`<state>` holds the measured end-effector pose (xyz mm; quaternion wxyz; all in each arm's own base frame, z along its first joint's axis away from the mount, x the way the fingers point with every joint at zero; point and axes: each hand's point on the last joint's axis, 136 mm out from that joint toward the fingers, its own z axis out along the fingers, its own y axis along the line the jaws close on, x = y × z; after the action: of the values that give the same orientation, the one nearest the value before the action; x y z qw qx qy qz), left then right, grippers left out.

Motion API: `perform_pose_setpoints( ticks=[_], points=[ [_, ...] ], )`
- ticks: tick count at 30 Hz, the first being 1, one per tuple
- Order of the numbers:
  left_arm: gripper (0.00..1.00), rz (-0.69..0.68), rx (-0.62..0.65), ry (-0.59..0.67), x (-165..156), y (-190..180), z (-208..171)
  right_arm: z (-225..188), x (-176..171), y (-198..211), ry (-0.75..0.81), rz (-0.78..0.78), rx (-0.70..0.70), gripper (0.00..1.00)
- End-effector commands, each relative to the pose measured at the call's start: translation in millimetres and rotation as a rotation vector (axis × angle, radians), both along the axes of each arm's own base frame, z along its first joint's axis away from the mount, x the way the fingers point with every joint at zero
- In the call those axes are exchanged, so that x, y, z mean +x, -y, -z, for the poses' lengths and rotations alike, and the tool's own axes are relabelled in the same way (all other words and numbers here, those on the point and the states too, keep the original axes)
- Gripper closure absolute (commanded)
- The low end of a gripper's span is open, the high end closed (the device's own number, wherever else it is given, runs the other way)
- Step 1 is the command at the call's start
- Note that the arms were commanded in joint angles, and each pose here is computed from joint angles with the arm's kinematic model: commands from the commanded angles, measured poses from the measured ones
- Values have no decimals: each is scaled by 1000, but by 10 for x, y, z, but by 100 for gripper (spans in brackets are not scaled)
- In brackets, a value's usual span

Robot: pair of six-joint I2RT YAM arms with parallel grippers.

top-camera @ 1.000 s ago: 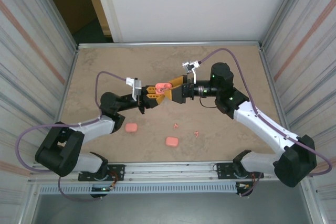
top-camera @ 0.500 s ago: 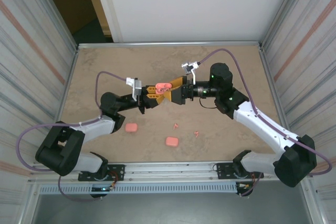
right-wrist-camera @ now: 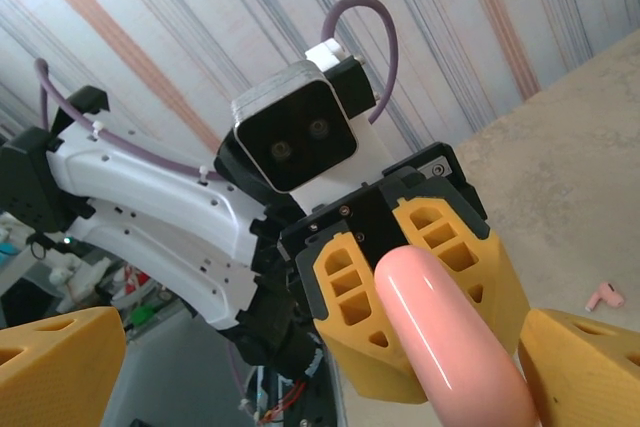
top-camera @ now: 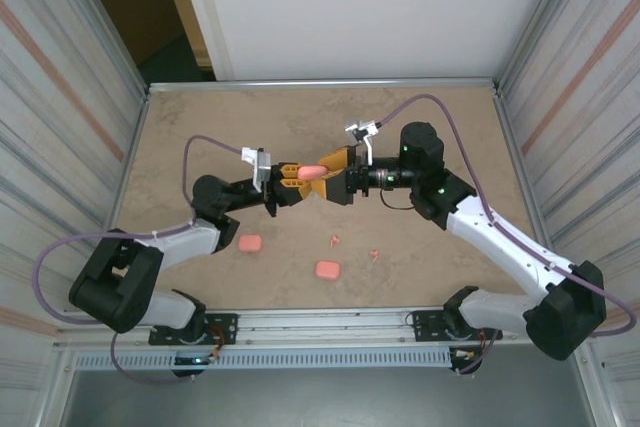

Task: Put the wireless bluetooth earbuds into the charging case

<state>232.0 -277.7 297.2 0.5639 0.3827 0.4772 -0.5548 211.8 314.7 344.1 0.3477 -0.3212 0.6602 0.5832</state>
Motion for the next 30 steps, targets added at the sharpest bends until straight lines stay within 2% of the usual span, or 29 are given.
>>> perform_pose_setpoints(
  ticks=[1, 15, 22, 30],
  points=[
    [100, -4, -18, 12, 43, 8, -87, -207, -151, 19, 75, -31, 31, 1],
    [100, -20, -25, 6, 45, -9, -104, -132, -95, 60, 75, 25, -4, 0],
    [100, -93, -23, -63, 240, -159, -76, 66, 157, 398, 34, 249, -81, 1],
    [100, -139, 26, -191, 558, -362, 30, 585, 453, 936, -94, 557, -244, 1]
  ],
)
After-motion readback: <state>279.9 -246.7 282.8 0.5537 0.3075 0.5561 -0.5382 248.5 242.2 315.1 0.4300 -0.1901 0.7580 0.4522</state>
